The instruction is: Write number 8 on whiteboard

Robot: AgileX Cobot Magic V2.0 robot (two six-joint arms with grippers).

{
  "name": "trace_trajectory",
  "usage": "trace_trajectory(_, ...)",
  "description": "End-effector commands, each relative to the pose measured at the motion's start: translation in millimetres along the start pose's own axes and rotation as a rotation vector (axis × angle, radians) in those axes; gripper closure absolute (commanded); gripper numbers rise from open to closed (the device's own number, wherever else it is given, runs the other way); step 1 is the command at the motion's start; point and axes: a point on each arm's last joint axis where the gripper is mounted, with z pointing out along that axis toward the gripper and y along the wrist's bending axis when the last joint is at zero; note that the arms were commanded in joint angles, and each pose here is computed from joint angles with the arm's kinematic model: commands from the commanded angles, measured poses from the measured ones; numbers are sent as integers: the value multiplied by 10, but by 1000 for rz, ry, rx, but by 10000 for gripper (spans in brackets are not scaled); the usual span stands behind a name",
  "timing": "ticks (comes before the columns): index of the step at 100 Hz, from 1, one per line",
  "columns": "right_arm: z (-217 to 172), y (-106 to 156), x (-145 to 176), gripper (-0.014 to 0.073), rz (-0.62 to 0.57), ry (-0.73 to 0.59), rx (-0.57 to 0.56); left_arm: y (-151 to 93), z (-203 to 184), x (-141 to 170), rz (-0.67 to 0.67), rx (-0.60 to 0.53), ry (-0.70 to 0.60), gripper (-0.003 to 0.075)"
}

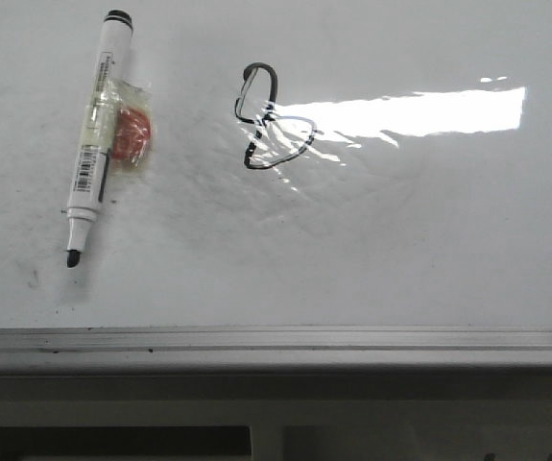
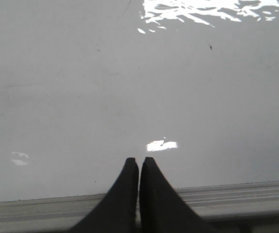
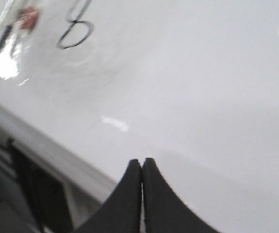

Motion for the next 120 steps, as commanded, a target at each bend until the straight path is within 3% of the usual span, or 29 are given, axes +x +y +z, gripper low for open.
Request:
trace_trajectory(1,-59,-67,-76,658,3,-133,89,8,20,72,-4,-8,-35,741)
trace_trajectory(19,-234,-187,-48,658,20,-173,310,8,20,72,-4,-8,-35,741)
trace_trajectory(36,-314,-308,44,659,68,-102,554,8,20,72,-4,-8,-35,741)
trace_trajectory(46,-343,-344,93,658,97,-58,638,8,20,72,-4,-8,-35,741)
trace_trajectory(71,-370,-330,217,659,148,53,659,8,20,72,-4,-8,-35,741)
trace_trajectory(120,-370,-330,217,658,144,55,659,8,20,72,-4,-8,-35,741)
